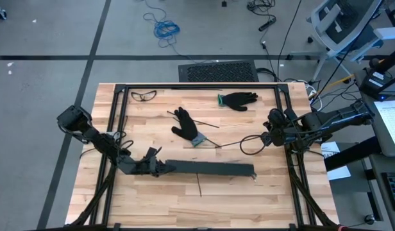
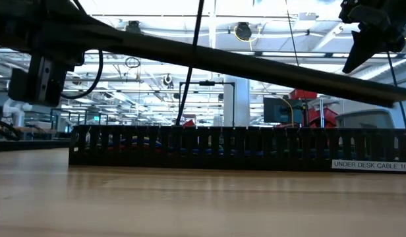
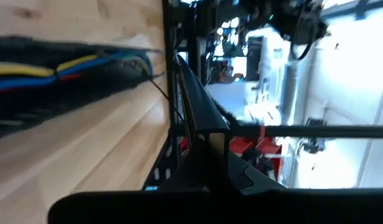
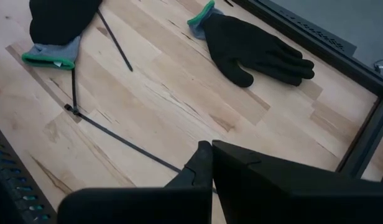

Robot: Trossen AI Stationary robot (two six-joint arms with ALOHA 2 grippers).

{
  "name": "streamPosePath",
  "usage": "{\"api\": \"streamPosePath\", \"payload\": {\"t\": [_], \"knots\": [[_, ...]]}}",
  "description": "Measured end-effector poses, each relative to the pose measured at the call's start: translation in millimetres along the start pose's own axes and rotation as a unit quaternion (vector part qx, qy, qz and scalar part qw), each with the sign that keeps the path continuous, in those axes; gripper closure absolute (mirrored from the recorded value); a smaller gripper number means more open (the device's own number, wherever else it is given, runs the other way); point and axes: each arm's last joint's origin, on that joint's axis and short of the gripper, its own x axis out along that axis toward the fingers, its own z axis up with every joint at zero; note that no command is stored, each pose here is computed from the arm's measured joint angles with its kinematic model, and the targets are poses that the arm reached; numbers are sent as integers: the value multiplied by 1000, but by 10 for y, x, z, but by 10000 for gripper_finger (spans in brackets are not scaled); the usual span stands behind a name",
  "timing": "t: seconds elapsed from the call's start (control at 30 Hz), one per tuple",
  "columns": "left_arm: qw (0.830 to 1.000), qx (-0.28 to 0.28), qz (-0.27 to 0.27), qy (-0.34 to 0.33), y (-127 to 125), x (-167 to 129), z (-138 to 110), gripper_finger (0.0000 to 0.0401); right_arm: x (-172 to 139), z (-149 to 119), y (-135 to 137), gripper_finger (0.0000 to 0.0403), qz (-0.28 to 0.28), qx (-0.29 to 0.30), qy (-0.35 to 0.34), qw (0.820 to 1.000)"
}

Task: Ziptie cables
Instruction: Insert the black cover of the black cable duct

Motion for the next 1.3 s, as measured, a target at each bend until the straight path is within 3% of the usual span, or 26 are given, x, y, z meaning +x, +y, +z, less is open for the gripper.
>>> {"api": "streamPosePath", "payload": {"t": [0.4, 1.3], "knots": [[1000, 4, 24, 7, 54, -1, -2, 400, 0, 0, -1, 403, -1, 0, -1, 1000], [1000, 8, -1, 0, -5, 2, -1, 400, 0, 0, -1, 403, -1, -2, -1, 1000]]}}
